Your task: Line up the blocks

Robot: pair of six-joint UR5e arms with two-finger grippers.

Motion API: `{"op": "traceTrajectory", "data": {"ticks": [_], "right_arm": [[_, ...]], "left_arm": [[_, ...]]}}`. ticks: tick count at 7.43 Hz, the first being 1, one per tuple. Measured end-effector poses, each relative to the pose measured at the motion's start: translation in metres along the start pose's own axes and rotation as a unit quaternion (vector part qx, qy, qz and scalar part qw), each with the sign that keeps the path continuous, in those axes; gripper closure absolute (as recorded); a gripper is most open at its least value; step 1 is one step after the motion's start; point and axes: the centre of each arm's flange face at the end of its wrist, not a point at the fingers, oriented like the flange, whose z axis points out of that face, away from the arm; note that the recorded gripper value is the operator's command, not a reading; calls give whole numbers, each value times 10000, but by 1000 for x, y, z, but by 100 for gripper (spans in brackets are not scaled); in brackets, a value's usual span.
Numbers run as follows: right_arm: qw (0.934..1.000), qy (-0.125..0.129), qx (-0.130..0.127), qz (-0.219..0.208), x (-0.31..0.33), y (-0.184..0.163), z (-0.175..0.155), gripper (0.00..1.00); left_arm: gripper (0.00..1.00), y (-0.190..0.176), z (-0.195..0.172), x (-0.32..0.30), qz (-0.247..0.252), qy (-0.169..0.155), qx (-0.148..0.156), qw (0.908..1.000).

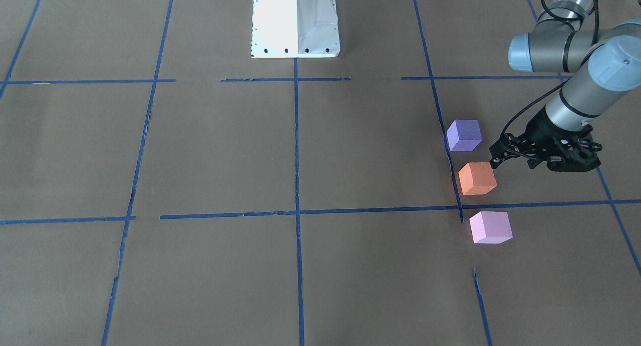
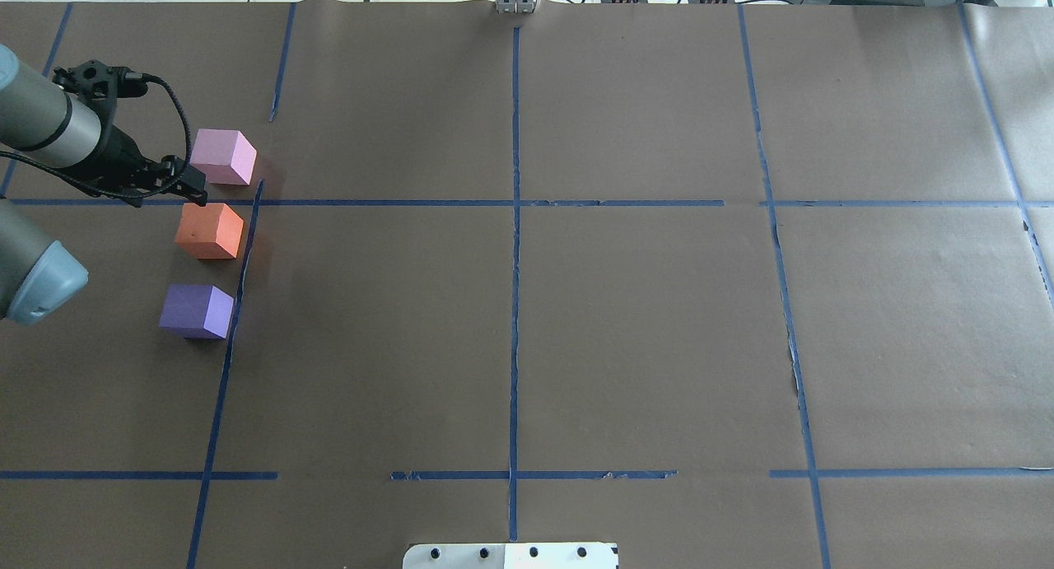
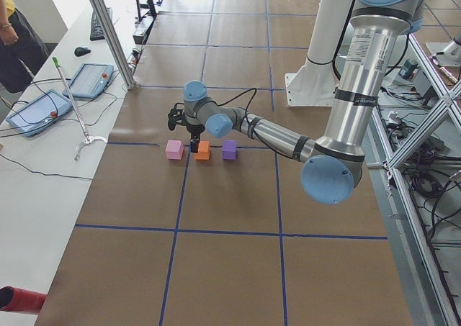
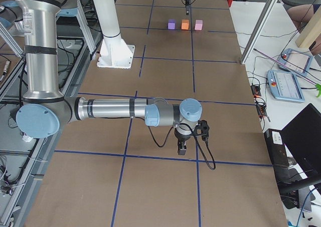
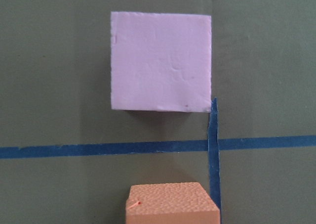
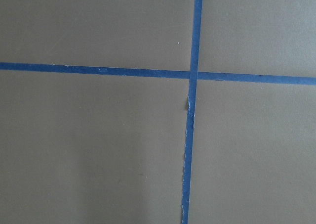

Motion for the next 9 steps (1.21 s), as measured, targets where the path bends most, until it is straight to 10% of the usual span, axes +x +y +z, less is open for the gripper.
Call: {"op": "traceTrajectory", "data": {"ticks": [5, 9], "right_arm": [[10000, 0, 0, 0, 0, 0, 0, 0], [10000, -3, -2, 2, 0, 0, 0, 0]], "left_arm": [[0, -44, -109, -87, 356, -602, 212, 9973], [1, -49, -135, -263, 833, -401, -92, 9957]]}}
